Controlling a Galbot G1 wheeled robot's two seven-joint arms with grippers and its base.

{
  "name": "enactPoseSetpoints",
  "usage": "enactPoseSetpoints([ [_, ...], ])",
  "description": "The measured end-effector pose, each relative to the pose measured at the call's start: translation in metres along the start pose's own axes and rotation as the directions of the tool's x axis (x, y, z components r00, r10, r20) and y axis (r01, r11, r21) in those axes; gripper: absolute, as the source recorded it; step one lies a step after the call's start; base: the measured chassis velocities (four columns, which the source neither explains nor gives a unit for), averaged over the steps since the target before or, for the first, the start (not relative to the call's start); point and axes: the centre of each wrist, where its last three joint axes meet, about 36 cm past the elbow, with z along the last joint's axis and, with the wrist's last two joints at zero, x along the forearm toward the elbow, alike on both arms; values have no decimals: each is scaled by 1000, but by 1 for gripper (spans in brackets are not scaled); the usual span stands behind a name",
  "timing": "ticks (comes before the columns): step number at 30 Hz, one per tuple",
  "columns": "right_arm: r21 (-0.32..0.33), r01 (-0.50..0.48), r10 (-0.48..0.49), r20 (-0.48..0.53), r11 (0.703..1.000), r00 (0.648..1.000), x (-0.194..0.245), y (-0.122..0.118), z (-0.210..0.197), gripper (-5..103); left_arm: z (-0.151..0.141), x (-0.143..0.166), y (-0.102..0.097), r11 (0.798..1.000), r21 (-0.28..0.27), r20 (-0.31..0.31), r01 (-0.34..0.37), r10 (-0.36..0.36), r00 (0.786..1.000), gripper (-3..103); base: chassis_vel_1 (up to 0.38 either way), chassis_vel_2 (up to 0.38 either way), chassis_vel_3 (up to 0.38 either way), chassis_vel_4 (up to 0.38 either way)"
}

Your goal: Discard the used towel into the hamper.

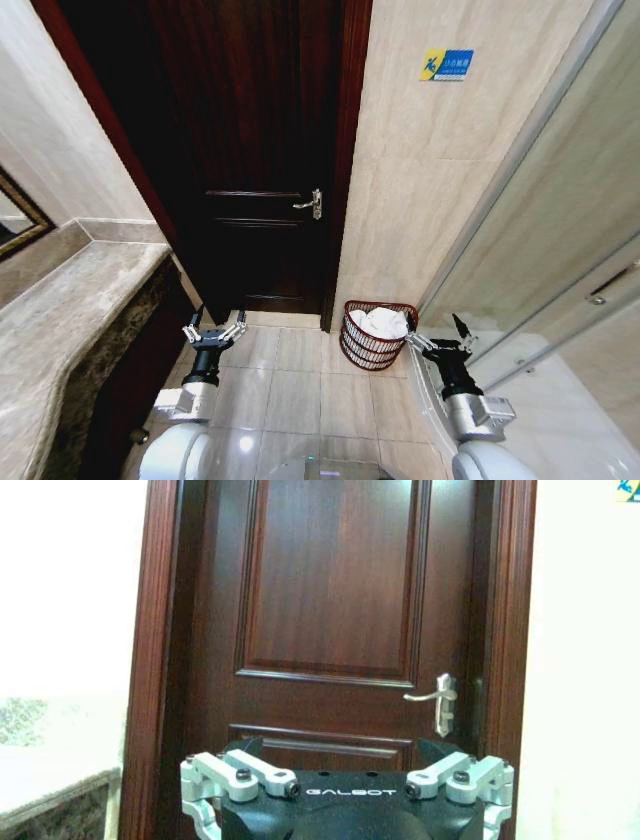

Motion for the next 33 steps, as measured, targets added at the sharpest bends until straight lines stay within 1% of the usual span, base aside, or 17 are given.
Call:
enactPoseSetpoints([
  [27,-4,1,-1,4,1000,1000,6,0,3,100,-1,2,-2,1000,0,4,-1,1,1000,100,58,-63,-58,62],
  [33,-11,3,-3,15,1000,1000,7,-1,-1,100,-9,2,-4,1000,-5,23,-6,7,1000,100,57,-69,-75,62],
])
